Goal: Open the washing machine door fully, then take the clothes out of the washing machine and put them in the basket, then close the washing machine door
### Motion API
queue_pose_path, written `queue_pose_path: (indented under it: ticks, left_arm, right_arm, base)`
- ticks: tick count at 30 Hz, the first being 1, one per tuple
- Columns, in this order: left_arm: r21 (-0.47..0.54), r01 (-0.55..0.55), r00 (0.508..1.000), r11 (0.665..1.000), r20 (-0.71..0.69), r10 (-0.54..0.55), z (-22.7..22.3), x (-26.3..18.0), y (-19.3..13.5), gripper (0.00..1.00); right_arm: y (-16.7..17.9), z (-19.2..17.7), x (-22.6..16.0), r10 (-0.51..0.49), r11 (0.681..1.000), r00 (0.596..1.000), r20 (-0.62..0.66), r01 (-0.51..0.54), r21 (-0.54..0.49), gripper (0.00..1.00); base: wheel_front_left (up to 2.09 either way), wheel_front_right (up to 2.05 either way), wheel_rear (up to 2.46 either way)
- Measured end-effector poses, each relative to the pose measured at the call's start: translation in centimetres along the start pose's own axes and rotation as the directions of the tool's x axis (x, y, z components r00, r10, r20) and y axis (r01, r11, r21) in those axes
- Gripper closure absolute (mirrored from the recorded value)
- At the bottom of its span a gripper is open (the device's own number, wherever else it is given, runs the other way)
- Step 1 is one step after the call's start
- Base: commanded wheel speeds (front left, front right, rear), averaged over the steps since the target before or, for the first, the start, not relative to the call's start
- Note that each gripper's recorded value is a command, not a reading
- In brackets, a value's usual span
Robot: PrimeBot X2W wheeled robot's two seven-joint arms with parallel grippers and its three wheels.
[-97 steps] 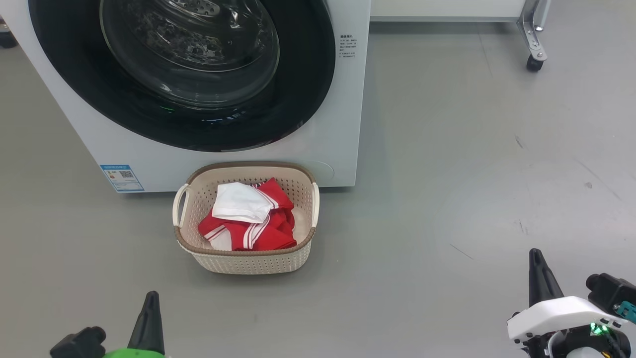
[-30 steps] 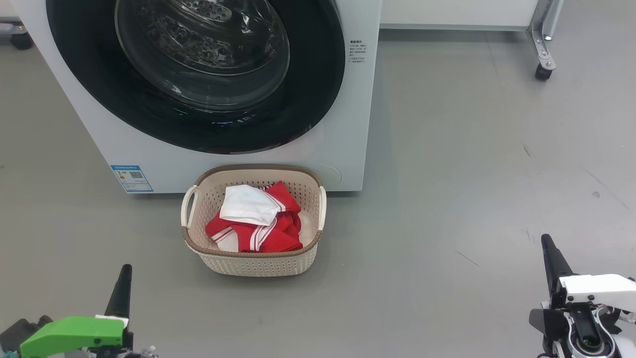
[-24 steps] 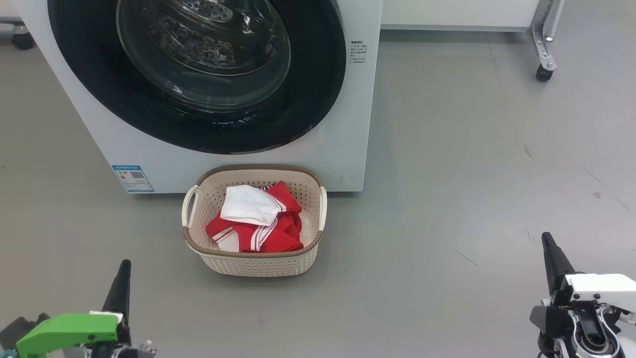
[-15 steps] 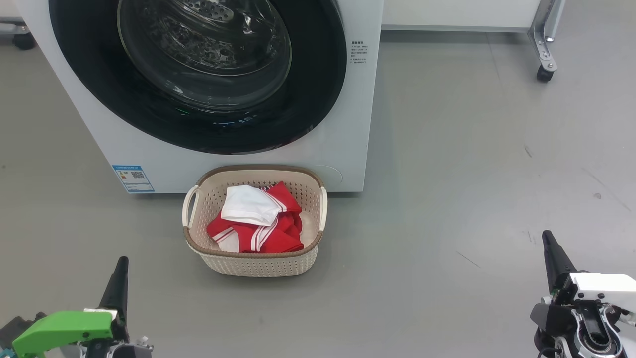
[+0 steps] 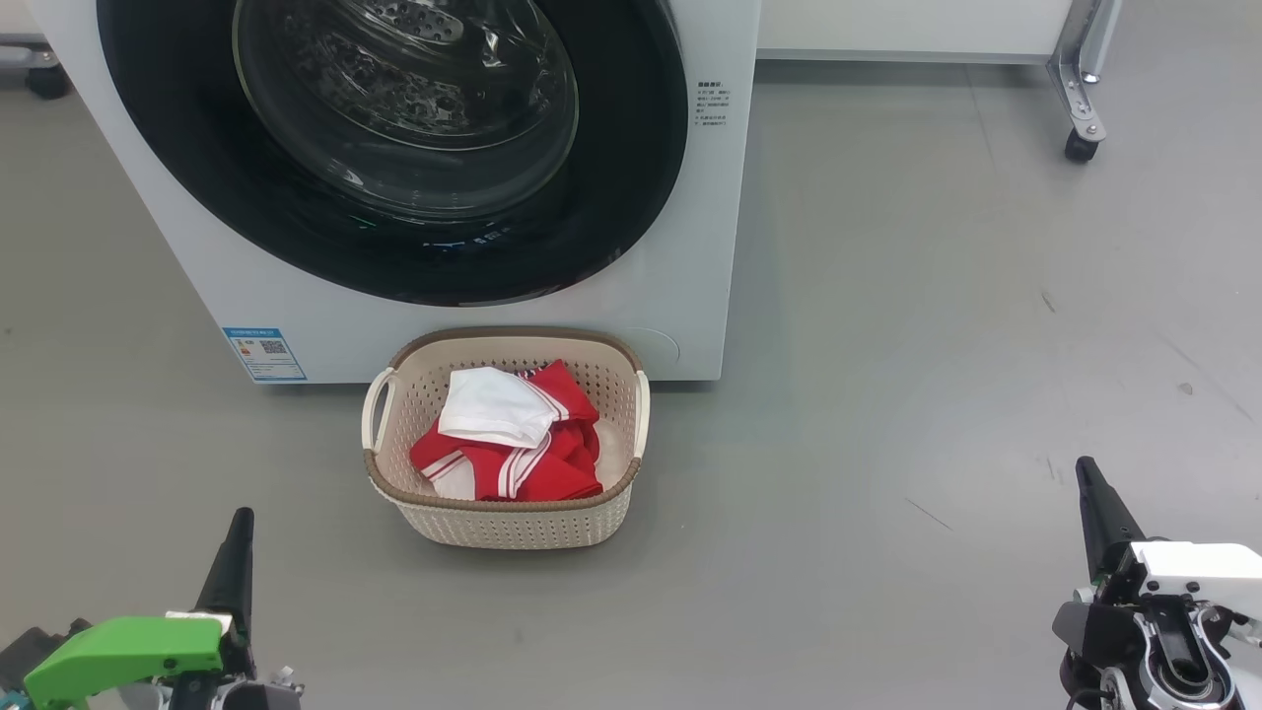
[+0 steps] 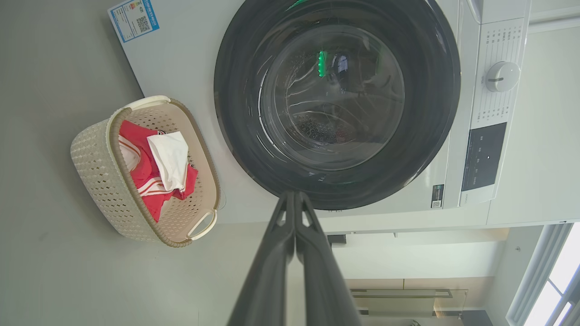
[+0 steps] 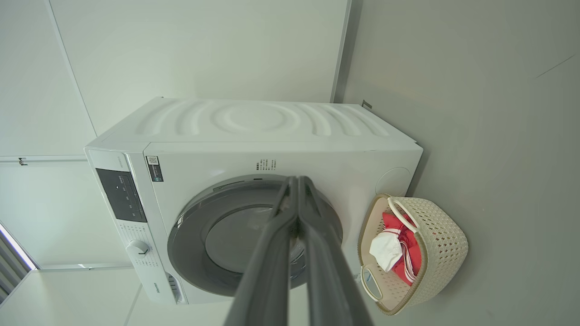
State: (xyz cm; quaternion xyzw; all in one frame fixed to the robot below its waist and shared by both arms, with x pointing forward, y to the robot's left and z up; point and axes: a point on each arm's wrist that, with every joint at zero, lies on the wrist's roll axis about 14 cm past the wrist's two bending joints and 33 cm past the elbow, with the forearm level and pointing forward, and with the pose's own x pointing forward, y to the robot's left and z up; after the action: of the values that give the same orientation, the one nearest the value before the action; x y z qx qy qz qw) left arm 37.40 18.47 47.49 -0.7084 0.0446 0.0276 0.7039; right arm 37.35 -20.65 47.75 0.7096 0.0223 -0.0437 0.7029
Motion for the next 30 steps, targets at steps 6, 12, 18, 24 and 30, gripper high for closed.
queue_pose_path:
  ticks: [6, 12, 18, 24, 30]
  left_arm:
    - [0.0, 0.0, 1.0, 1.0, 0.0, 0.0, 0.01, 0.0, -0.01, 1.0]
    - [0.0, 0.001, 1.0, 1.0, -0.003, -0.001, -0.03, 0.0, -0.02, 1.0]
    - [0.0, 0.001, 1.0, 1.0, -0.003, -0.001, -0.01, 0.01, -0.03, 1.0]
    - [0.0, 0.001, 1.0, 1.0, -0.002, -0.001, 0.0, 0.01, -0.03, 1.0]
    - [0.0, 0.001, 1.0, 1.0, -0.002, -0.001, 0.02, 0.0, -0.04, 1.0]
  right_arm:
    - [0.01, 0.0, 0.0, 0.0, 1.0, 1.0, 0.0, 0.0, 0.0, 1.0]
    - [0.0, 0.0, 0.0, 0.0, 1.0, 1.0, 0.0, 0.0, 0.0, 1.0]
    - [0.0, 0.0, 0.0, 0.0, 1.0, 1.0, 0.0, 0.0, 0.0, 1.0]
    - [0.0, 0.0, 0.0, 0.0, 1.0, 1.0, 0.0, 0.0, 0.0, 1.0]
    - [0.0, 0.0, 0.0, 0.0, 1.0, 1.0, 0.0, 0.0, 0.0, 1.0]
  base:
    - [0.0, 0.0, 0.0]
    - [0.0, 0.0, 0.0]
    - [0.0, 0.0, 0.0]
    - [0.0, 0.0, 0.0]
    - [0.0, 0.0, 0.0]
